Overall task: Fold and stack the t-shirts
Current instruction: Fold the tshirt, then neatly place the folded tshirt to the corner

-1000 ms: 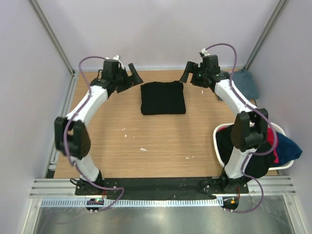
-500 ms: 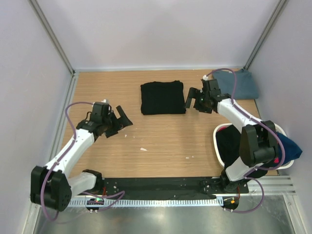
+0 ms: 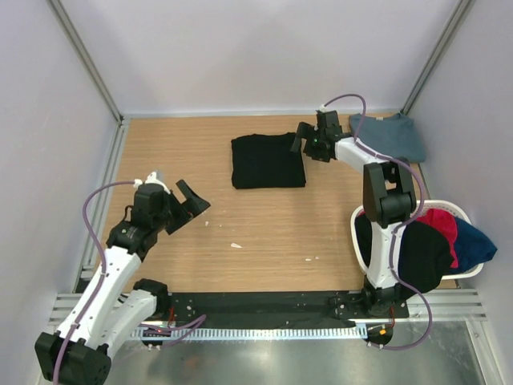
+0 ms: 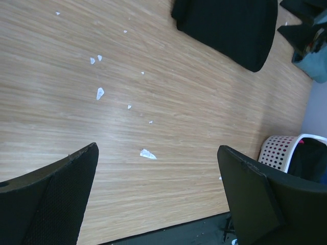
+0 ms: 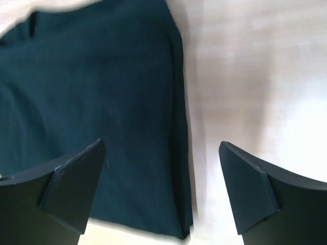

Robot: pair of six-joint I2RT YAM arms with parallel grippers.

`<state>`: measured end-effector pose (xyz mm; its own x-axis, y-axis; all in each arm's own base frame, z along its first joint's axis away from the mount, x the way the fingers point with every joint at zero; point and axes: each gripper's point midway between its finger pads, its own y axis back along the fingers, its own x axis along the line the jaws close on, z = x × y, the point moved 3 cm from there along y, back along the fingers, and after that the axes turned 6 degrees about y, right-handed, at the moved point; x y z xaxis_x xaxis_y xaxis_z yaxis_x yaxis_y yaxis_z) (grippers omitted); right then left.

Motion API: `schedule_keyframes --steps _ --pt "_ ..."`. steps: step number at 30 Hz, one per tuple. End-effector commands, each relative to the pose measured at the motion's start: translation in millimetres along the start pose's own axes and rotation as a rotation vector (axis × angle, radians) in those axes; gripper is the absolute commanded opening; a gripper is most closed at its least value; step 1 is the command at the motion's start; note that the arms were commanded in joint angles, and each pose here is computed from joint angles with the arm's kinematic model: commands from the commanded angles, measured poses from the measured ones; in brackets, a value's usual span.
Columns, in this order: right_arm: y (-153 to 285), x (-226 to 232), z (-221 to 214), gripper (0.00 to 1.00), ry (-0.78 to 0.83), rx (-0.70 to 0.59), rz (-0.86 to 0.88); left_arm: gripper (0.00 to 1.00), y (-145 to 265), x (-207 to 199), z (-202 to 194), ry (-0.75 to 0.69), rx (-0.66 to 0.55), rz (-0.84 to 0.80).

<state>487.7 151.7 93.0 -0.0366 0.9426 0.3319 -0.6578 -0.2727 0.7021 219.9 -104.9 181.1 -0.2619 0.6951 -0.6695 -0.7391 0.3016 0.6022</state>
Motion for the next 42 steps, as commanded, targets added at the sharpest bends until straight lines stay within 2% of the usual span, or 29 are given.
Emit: schedule_keyframes --steps 1,7,18,23,26,28,29,30,31,34,35,37,38,42 --pt "-7 17 42 1.00 0.028 -0.088 0.036 1.00 3 15 -8 -0.014 0.020 0.058" --pt "-24 12 31 0.99 0.042 -0.048 0.026 1.00 -4 24 -18 -0.012 0.077 0.089" --pt "-44 -6 -27 0.80 0.036 0.083 -0.055 1.00 -10 22 -15 -0.013 0.085 0.106" --pt "-51 -1 -35 0.58 0.006 0.105 -0.009 1.00 -13 22 -14 -0.014 0.087 0.110" --pt "-55 -1 -39 0.38 -0.008 0.111 -0.002 1.00 -15 22 -14 -0.014 0.093 0.115" --pt "-56 -4 -40 0.21 0.001 0.116 -0.017 1.00 -15 21 -14 -0.016 0.094 0.114" --pt "-55 -5 -35 0.14 0.010 0.106 -0.030 1.00 -15 20 -14 -0.017 0.094 0.111" --pt "-53 -9 -31 0.03 0.020 0.102 -0.040 1.00 -15 20 -13 -0.019 0.091 0.112" --pt "-51 -11 -29 0.01 0.041 0.106 -0.053 1.00 -15 20 -13 -0.024 0.091 0.112" --pt "-39 -23 1 0.01 0.074 0.068 -0.115 1.00 -16 18 -10 -0.033 0.087 0.111" --pt "-33 -23 24 0.01 0.107 0.026 -0.121 1.00 -16 17 -9 -0.033 0.085 0.112" --pt "-21 -34 42 0.01 0.136 0.028 -0.151 1.00 -16 14 -6 -0.040 0.080 0.107" --pt "-15 -32 65 0.01 0.179 -0.012 -0.145 1.00 -18 14 -5 -0.045 0.081 0.112" --pt "8 -48 101 0.01 0.295 -0.028 -0.225 1.00 -22 12 -1 -0.068 0.086 0.120"
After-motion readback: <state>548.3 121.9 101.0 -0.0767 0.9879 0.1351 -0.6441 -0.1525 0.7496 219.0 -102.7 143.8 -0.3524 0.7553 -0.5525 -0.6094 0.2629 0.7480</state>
